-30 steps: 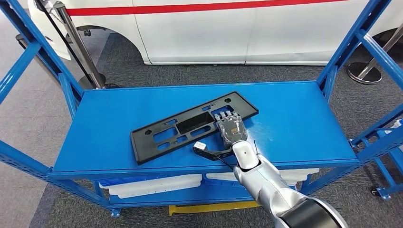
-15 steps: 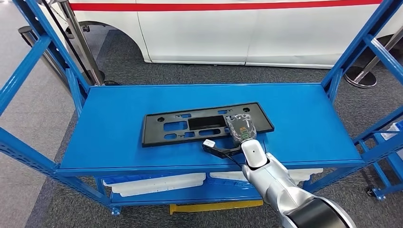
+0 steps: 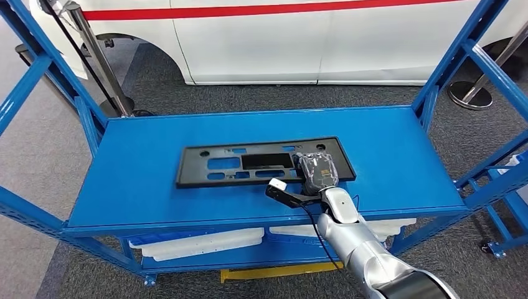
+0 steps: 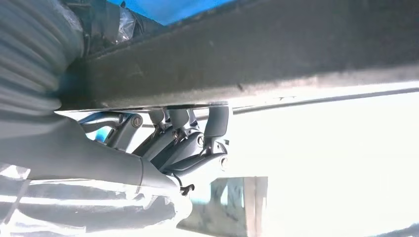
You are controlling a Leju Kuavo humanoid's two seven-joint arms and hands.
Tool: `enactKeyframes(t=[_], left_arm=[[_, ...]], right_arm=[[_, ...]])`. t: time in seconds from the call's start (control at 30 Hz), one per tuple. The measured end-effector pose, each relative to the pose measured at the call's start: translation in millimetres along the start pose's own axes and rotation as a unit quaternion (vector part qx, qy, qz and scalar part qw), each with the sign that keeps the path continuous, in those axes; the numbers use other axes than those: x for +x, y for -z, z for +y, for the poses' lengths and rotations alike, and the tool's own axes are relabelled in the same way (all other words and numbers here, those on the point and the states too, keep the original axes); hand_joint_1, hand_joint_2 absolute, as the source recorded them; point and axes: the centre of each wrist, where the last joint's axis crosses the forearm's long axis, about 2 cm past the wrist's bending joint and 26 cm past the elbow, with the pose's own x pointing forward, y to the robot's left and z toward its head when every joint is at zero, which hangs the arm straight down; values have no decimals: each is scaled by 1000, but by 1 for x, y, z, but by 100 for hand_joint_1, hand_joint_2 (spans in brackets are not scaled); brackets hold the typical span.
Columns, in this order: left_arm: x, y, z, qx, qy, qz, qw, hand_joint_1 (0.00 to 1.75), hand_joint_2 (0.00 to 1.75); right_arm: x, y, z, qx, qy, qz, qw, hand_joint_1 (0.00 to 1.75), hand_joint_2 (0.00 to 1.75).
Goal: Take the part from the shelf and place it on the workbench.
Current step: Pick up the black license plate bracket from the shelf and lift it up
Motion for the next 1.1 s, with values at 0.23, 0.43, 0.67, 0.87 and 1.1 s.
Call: enactKeyframes(t=[0.23,0.43,0.67,0.87,1.1], left_arm=[[0,0,-1,13,-23,3,1000,0,0],[-4,-2,-3,22,-41,10,999,0,0],[-3,-3,-7,34,-68,9,997,0,0],[-1,-3,-10,39,-74,8,996,0,175],[22,-1,-35,61,-104,5,993,0,175]], right_arm=[[55,-3,-30,-80,370,-13,925,175,175],[70,-24,-78,-173,499,-57,847,175,175],[65,-47,-113,-234,527,-97,811,175,175],[65,-55,-123,-247,528,-112,805,175,175],[69,-73,-105,-220,543,-91,805,175,175]])
